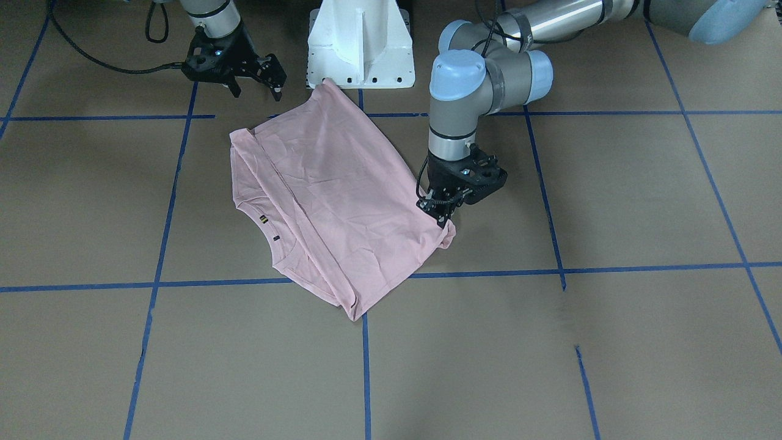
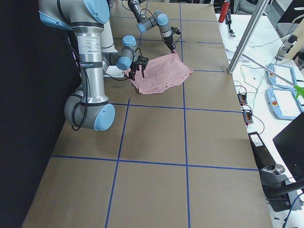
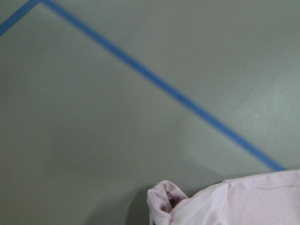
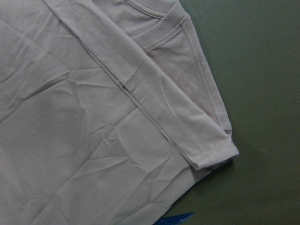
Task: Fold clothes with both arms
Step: 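Rotate and straighten the pink shirt with both grippers, squaring it on the table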
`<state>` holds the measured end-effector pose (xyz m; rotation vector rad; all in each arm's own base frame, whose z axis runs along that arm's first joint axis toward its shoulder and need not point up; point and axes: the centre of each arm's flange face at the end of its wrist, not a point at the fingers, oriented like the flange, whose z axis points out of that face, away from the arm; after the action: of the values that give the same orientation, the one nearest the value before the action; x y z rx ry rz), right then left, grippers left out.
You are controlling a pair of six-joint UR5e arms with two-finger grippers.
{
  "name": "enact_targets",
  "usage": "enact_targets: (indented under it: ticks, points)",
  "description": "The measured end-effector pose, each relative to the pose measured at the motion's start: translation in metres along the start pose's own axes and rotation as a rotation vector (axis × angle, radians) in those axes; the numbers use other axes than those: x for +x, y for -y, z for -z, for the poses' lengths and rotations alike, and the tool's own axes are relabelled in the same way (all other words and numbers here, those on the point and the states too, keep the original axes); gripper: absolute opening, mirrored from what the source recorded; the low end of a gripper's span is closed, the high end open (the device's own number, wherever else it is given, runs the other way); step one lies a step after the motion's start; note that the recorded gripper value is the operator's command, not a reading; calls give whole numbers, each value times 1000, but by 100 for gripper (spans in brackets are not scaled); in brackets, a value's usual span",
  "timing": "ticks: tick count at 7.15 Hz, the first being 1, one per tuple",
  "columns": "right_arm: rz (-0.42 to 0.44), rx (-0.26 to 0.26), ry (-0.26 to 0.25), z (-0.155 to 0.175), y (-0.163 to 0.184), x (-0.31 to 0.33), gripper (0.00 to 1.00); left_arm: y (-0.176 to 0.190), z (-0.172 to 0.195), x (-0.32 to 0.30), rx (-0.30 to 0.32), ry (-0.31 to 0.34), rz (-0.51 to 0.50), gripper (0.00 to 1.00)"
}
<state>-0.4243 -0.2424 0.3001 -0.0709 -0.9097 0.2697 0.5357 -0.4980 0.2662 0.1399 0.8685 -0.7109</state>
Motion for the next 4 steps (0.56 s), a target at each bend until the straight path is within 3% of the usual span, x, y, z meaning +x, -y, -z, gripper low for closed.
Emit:
enact_targets:
  ticks: [4]
  points:
    - [-12, 12, -13, -6, 8, 2, 100, 41, -29, 68, 82, -116, -106, 0]
